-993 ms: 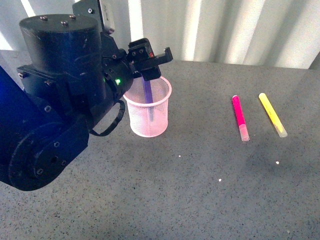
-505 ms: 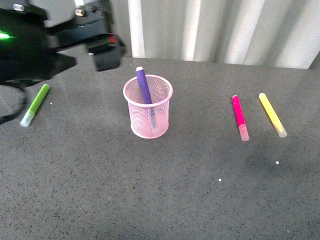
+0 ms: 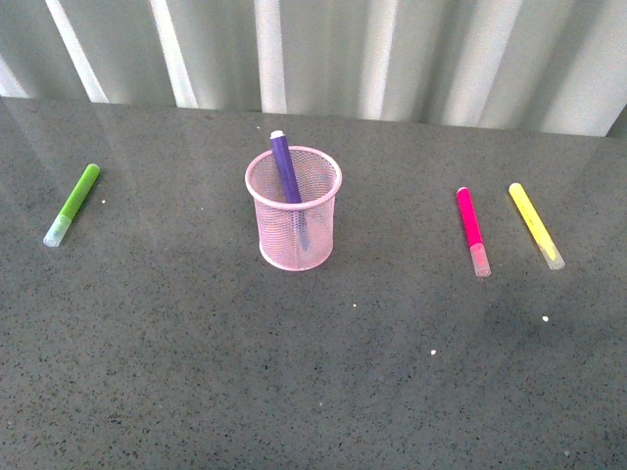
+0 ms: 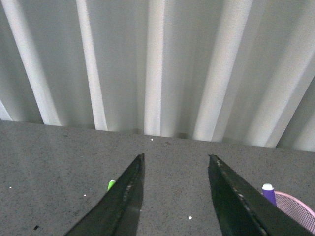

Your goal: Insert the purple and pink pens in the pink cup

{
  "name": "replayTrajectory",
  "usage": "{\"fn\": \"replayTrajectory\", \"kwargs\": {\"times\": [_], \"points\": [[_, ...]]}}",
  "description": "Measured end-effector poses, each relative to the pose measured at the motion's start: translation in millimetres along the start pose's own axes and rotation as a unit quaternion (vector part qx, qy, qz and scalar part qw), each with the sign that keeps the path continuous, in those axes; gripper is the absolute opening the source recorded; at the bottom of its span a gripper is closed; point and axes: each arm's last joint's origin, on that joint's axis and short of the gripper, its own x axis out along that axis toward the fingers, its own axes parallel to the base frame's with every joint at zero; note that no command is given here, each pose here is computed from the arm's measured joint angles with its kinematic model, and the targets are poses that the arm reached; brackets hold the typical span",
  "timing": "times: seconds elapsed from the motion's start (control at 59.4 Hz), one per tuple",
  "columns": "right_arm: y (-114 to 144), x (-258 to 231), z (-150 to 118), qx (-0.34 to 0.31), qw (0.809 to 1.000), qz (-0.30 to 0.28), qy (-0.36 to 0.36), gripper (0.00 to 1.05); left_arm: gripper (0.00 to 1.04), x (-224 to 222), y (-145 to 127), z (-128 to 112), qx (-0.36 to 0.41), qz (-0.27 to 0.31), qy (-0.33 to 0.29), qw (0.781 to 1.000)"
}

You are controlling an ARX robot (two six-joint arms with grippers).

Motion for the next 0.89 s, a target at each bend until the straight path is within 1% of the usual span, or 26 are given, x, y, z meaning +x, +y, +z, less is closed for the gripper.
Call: {"fn": "replayTrajectory", "kwargs": {"times": [0.034, 0.05, 0.135, 0.151, 0.168, 0.202, 0.404, 0.505, 0.589, 0.892], "points": [[0, 0, 0, 0.000, 1.000, 0.000, 0.000, 0.98, 0.34, -7, 4, -3, 0.000, 0.000, -0.006, 1.000], [0, 0, 0, 0.000, 1.000, 0.000, 0.000, 0.98, 0.32, -8, 5, -5, 0.001, 0.001, -0.005, 1.000], [0, 0, 0, 0.000, 1.000, -0.001, 0.000, 0.98, 0.16, -21, 11, -14, 0.006, 0.000, 0.013, 1.000], [0, 0, 0, 0.000, 1.000, -0.001, 0.000, 0.98, 0.15, -22, 12, -14, 0.006, 0.000, 0.014, 1.000], [0, 0, 0, 0.000, 1.000, -0.001, 0.000, 0.98, 0.09, -26, 13, -14, 0.007, -0.002, 0.014, 1.000], [0, 0, 0, 0.000, 1.000, -0.001, 0.000, 0.98, 0.04, -31, 15, -13, 0.006, -0.004, 0.011, 1.000], [0, 0, 0, 0.000, 1.000, 0.000, 0.000, 0.98, 0.04, -52, 25, -12, 0.010, 0.002, 0.010, 1.000], [0, 0, 0, 0.000, 1.000, 0.000, 0.000, 0.98, 0.04, -65, 33, -11, 0.010, -0.010, 0.009, 1.000], [0, 0, 0, 0.000, 1.000, 0.000, 0.000, 0.98, 0.04, -72, 38, -11, 0.010, 0.001, 0.008, 1.000], [0, 0, 0, 0.000, 1.000, 0.000, 0.000, 0.98, 0.04, -88, 39, -5, 0.010, 0.001, -0.001, 1.000]]}}
